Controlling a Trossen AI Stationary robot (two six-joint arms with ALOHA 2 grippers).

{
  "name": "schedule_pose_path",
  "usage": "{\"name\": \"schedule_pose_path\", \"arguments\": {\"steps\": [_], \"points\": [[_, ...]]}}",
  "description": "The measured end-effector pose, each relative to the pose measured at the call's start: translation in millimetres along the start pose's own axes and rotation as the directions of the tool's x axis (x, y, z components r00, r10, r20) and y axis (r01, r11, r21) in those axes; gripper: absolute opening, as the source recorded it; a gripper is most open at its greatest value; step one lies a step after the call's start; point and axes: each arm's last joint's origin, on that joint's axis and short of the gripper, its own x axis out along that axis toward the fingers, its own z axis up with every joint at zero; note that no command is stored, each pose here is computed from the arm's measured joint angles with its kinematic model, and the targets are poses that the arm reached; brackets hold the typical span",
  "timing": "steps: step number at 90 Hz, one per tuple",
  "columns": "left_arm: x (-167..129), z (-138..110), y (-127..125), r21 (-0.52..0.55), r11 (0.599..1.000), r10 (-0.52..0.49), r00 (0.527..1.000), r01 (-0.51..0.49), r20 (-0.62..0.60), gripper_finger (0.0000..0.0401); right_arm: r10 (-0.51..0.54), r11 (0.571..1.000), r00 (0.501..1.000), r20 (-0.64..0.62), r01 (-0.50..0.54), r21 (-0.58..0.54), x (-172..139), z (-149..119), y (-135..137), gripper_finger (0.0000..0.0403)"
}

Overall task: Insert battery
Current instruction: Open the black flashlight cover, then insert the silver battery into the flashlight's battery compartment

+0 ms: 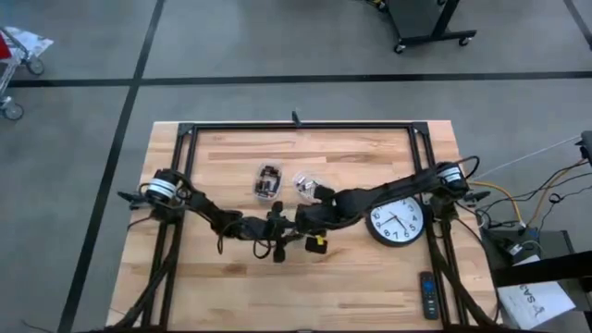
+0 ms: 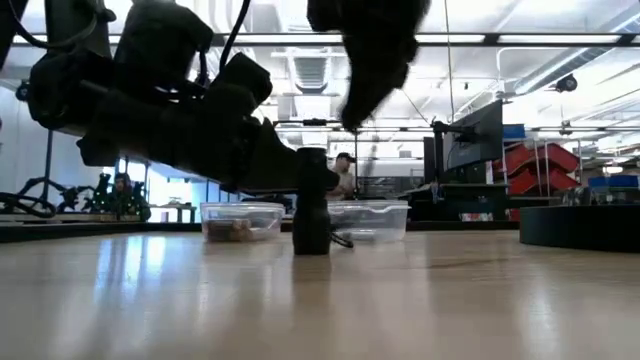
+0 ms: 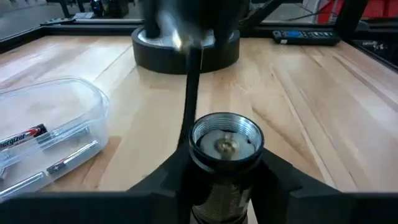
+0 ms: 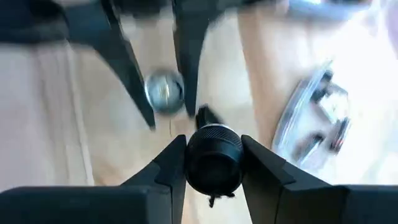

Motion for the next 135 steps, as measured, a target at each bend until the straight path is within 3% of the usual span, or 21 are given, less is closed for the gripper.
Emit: {"name": "schedule_pose_path", "arguments": {"steps": [15, 28, 47, 63, 75, 92, 103, 120, 135], "points": [[-11.0, 10.7, 2.4, 0.057, 0.998, 0.019, 0.994, -0.013, -0.107, 0.01, 0.037, 0.999, 0.999, 0.019, -0.037, -0.002, 35.3, -22.3, 23.1, 0.0096], [-30.3, 23.4, 7.5, 0.11, 0.994, 0.048, 0.97, -0.022, -0.239, 0.0097, 0.06, 0.998, 0.989, 0.138, -0.064, 0.02, 51.2, -23.4, 32.9, 0.0098], [-74.7, 37.6, 20.1, 0.145, 0.989, 0.095, 0.886, -0.032, -0.454, 0.0097, 0.045, 0.997, 0.961, 0.274, -0.06, 0.047, 78.5, -21.9, 34.6, 0.0102], [-99.1, 38.0, 27.9, 0.099, 0.991, 0.131, 0.81, -0.09, -0.572, 0.0097, -0.008, 0.999, 0.952, 0.307, -0.005, 0.044, 111.5, -18.6, 30.4, 0.0105], [-94.5, 37.2, 25.6, 0.06, 0.994, 0.114, 0.836, -0.097, -0.537, 0.0097, -0.014, 0.997, 0.943, 0.333, -0.01, 0.071, 125.9, -10.2, 29.4, 0.013], [-73.5, 29.1, 19.6, 0.042, 0.995, 0.1, 0.875, -0.091, -0.473, 0.0099, -0.017, 0.999, 0.951, 0.309, 0.001, 0.054, 116.9, -5.8, 27.5, 0.0149], [-59.0, 18.7, 15.7, 0.05, 0.996, 0.09, 0.888, -0.076, -0.45, 0.0099, -0.013, 0.999, 0.949, 0.314, 0.0, 0.043, 95.0, -2.9, 25.0, 0.0158], [-46.8, 0.8, 13.2, 0.06, 0.996, 0.085, 0.874, -0.064, -0.479, 0.0102, -0.027, 0.999, 0.966, 0.258, 0.021, 0.027, 66.2, -7.9, 19.1, 0.0179], [-41.7, -4.0, 12.6, 0.079, 0.992, 0.12, 0.876, -0.094, -0.467, 0.0101, -0.003, 0.999, 0.949, 0.314, -0.007, 0.031, 49.4, -3.9, 22.5, 0.0199]]}}
